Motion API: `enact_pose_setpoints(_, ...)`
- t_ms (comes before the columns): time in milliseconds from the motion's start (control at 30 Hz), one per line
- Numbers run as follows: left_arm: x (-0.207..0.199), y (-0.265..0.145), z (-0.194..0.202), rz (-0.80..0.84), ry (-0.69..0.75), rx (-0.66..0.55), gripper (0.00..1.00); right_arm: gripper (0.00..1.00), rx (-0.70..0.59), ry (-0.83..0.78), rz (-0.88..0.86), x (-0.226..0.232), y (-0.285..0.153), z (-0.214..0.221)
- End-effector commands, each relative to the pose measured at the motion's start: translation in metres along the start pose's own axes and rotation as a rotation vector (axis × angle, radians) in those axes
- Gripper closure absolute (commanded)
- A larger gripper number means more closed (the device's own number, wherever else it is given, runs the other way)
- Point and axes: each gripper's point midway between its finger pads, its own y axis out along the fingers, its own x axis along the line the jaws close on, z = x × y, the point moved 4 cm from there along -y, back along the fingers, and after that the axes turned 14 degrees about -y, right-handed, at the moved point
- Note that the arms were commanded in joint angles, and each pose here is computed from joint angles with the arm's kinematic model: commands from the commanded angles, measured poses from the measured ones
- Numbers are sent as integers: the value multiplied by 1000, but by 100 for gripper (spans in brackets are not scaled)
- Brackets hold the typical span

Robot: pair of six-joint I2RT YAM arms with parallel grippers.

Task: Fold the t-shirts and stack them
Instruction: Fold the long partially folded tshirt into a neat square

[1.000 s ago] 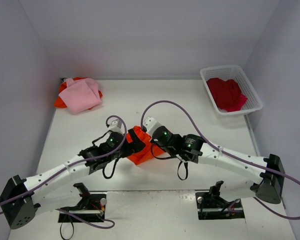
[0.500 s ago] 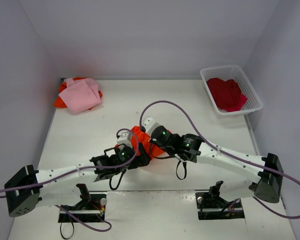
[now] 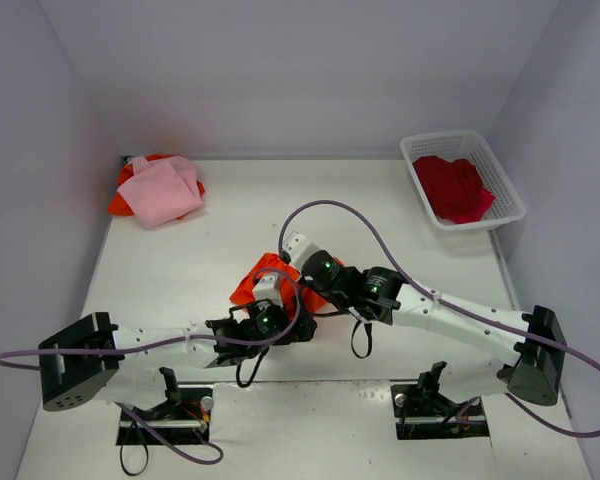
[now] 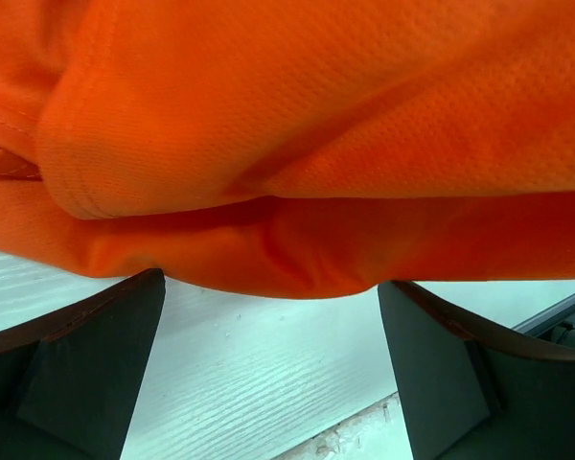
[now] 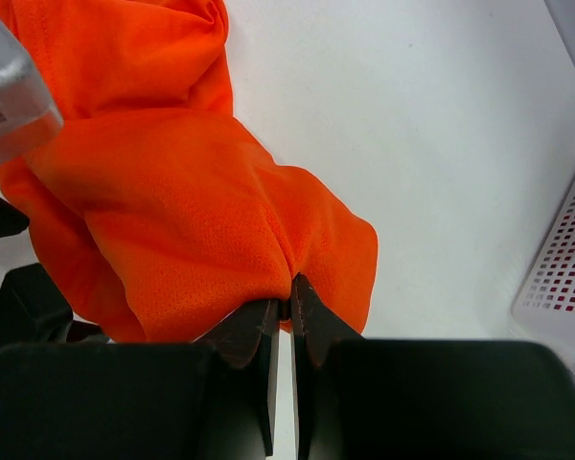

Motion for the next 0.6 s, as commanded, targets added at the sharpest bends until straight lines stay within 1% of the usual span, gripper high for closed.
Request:
enact_pose_setpoints(0, -24, 1, -5, 92, -29, -47, 12, 100, -52, 18, 55, -15, -1, -20)
enact_pose_setpoints(300, -35, 6, 3, 111, -18, -41, 12, 100, -48, -6, 62, -19, 2, -24)
enact_pose_setpoints(500, -33, -26, -17, 78, 48, -103, 12, 100, -44, -3, 58, -19, 4, -22)
enact_pose_setpoints(567, -24, -40, -23, 44, 64, -104, 12, 100, -38, -5, 55, -18, 6, -21)
